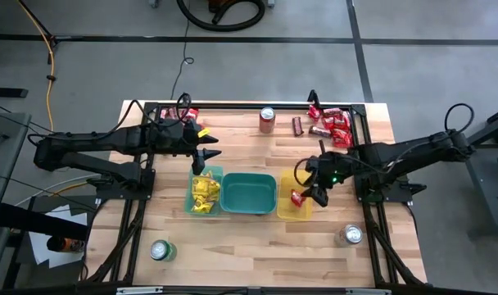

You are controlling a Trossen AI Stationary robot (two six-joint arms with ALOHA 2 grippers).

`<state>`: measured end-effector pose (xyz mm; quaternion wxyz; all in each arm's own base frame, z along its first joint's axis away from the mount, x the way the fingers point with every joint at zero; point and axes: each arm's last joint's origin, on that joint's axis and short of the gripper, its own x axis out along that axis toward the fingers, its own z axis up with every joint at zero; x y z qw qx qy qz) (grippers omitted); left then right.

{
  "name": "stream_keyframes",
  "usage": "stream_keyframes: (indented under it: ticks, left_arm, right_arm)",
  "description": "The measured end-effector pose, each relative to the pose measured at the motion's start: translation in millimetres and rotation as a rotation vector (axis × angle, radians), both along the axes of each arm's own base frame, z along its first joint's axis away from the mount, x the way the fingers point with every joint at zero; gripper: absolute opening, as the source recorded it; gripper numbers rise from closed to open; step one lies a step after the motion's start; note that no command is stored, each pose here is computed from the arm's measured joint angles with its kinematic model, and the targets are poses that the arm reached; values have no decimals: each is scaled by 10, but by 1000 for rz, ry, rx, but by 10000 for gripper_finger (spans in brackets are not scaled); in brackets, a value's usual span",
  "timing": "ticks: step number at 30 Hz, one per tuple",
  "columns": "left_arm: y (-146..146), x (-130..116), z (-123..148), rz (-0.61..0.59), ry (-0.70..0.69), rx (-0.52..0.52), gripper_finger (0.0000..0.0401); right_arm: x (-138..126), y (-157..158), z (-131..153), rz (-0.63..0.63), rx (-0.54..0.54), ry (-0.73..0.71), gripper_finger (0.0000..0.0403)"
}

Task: Sort candy
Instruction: Put the red candy into the yellow bin

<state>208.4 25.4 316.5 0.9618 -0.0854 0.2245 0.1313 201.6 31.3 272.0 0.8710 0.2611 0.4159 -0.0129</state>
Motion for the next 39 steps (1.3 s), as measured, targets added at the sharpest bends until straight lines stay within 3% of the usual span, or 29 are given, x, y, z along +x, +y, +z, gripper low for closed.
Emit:
stream_keyframes:
  ticks: [3,5,8,13,18,23,31,39]
  left_arm:
    - [0,0,1,0,-1,0,194]
    - [0,2,4,0,-5,0,194]
    - [0,3,6,1,-7,0,194]
    - [0,3,6,12,-12,-23,194]
    - [-1,3,6,10,-12,-24,194]
    - [-1,7,13,8,-21,-23,194]
    - [-1,8,16,7,-24,-23,194]
    - [-2,14,27,3,-37,-23,194]
  right_arm:
    - [-37,-152,284,-93,-167,10,229]
    - [-97,-292,469,-257,-300,34,230]
    - [-239,-556,623,-572,-387,114,231]
    - [-431,-984,456,-892,-310,281,231]
    - [-583,-1302,-69,-1146,-215,445,231]
    - [-665,-1520,-498,-1319,-154,480,231]
    - [-702,-1797,-971,-1548,-82,521,231]
    - [-690,-2004,-1220,-1580,-79,594,226]
